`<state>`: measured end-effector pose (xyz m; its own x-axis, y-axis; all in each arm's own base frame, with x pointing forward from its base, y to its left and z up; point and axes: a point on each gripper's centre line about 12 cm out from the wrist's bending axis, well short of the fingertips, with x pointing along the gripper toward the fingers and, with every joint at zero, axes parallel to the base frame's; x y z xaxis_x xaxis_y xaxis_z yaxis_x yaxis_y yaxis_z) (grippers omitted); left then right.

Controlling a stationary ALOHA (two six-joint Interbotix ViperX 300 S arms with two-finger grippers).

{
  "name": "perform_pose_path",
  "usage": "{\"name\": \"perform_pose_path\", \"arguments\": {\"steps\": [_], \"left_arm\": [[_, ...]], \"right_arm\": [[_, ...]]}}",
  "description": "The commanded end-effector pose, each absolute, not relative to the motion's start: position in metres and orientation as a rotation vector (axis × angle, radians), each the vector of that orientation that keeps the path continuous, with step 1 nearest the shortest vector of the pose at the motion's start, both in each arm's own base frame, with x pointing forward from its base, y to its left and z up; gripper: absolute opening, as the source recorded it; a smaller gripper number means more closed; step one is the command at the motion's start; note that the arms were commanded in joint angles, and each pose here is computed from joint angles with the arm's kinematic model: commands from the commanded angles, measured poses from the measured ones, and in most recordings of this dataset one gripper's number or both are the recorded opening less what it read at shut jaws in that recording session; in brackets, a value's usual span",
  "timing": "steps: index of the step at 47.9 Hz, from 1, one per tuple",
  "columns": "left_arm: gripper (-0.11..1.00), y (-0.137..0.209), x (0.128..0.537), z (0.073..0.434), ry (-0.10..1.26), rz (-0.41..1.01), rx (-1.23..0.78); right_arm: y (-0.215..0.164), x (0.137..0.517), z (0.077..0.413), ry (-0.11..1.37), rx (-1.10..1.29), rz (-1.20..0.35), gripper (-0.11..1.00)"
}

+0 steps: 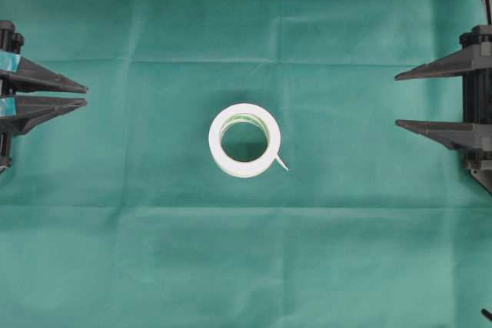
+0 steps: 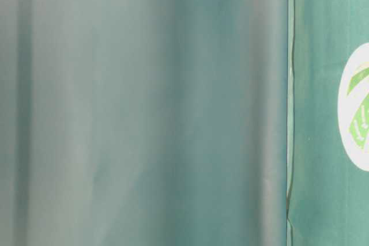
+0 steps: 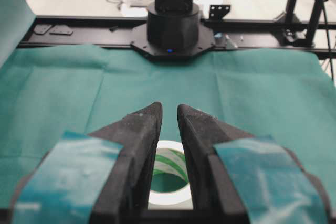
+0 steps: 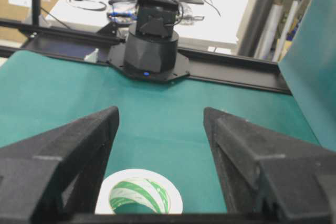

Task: Peel off the duct tape with your right arm.
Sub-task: 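Open the left gripper and move it toward the white tape roll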

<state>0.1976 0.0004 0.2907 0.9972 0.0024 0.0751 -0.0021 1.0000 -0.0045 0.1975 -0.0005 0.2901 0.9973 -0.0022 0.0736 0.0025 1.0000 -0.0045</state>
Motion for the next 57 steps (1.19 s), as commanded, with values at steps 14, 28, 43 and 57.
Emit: {"name": "perform_pose_path", "arguments": {"steps": [14,28,43,57], "left_arm": [[0.00,0.000,0.193,0.283,-0.097,0.003,-0.050],[0.01,-0.003,0.194,0.286,-0.102,-0.018,-0.055],[0.57,-0.009,0.195,0.288,-0.105,-0.049,-0.056],[0.96,-0.011,0.212,0.292,-0.092,-0.049,-0.055]], "right_arm": [[-0.001,0.197,0.278,-0.044,-0.006,-0.003,-0.09],[0.000,0.198,0.275,-0.032,-0.006,-0.001,-0.10],[-0.001,0.197,0.269,-0.017,-0.004,-0.003,0.17],[-0.001,0.197,0.272,-0.026,-0.007,-0.002,0.75]]}}
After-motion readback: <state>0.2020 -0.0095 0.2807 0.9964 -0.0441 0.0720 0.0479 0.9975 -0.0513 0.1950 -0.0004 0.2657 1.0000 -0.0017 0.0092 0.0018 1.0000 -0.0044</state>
